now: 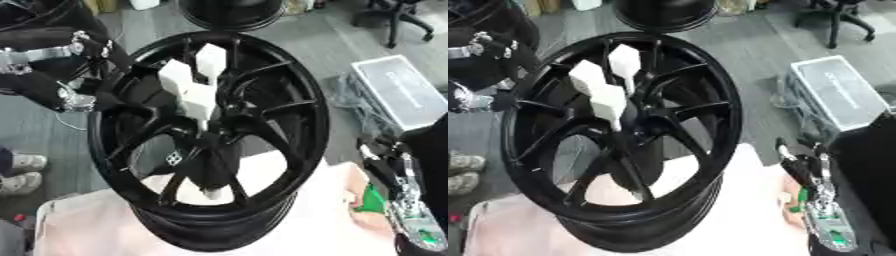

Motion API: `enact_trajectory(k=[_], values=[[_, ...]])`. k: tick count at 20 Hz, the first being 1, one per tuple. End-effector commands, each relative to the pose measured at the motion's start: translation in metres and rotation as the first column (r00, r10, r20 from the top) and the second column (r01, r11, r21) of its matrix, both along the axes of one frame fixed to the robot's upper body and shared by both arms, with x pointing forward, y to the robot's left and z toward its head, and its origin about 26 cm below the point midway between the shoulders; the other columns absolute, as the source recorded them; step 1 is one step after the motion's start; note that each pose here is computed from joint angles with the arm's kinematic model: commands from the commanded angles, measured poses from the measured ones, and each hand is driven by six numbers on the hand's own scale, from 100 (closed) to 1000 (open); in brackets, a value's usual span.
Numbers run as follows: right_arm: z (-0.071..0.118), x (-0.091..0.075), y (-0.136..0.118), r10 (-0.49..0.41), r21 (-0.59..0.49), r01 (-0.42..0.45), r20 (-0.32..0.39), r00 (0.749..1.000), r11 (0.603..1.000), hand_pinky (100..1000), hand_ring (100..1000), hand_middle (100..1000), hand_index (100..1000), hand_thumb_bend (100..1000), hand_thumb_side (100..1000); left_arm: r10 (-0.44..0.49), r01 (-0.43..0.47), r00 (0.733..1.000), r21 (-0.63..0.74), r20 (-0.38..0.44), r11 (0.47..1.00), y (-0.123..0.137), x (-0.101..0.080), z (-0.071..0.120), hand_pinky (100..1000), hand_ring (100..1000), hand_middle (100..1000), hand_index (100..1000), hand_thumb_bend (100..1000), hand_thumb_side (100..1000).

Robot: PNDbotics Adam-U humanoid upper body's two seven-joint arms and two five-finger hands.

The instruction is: Pull the pin out of the wheel hub.

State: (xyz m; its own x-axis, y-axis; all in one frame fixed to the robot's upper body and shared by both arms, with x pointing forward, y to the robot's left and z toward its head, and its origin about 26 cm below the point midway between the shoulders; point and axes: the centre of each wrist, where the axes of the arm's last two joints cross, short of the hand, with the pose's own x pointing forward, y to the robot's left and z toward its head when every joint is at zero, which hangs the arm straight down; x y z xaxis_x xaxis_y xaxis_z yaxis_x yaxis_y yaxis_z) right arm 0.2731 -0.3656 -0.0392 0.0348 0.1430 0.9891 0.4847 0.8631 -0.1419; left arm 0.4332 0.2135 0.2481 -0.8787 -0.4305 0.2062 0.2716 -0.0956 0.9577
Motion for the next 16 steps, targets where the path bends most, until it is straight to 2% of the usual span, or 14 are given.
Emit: enact_trajectory(k=[1, 16], values=[[0.006, 0.001, -0.005, 0.001, -0.019, -0.001, 0.015, 1.000, 1.000, 428, 466, 777, 862, 347, 267, -0.121, 0.117, 0.992, 0.101, 0.025, 0.988, -0.003, 0.002, 0.015, 563, 574, 802, 806, 376, 742], [0.003, 0.002, 0.000, 0.026, -0.013, -0.026, 0.005, 1.000, 1.000, 427, 462, 777, 861, 346, 264, -0.118, 0.115, 0.992, 0.057, 0.047, 0.992, -0.030, 0.018, 0.013, 563, 562, 809, 808, 387, 727]])
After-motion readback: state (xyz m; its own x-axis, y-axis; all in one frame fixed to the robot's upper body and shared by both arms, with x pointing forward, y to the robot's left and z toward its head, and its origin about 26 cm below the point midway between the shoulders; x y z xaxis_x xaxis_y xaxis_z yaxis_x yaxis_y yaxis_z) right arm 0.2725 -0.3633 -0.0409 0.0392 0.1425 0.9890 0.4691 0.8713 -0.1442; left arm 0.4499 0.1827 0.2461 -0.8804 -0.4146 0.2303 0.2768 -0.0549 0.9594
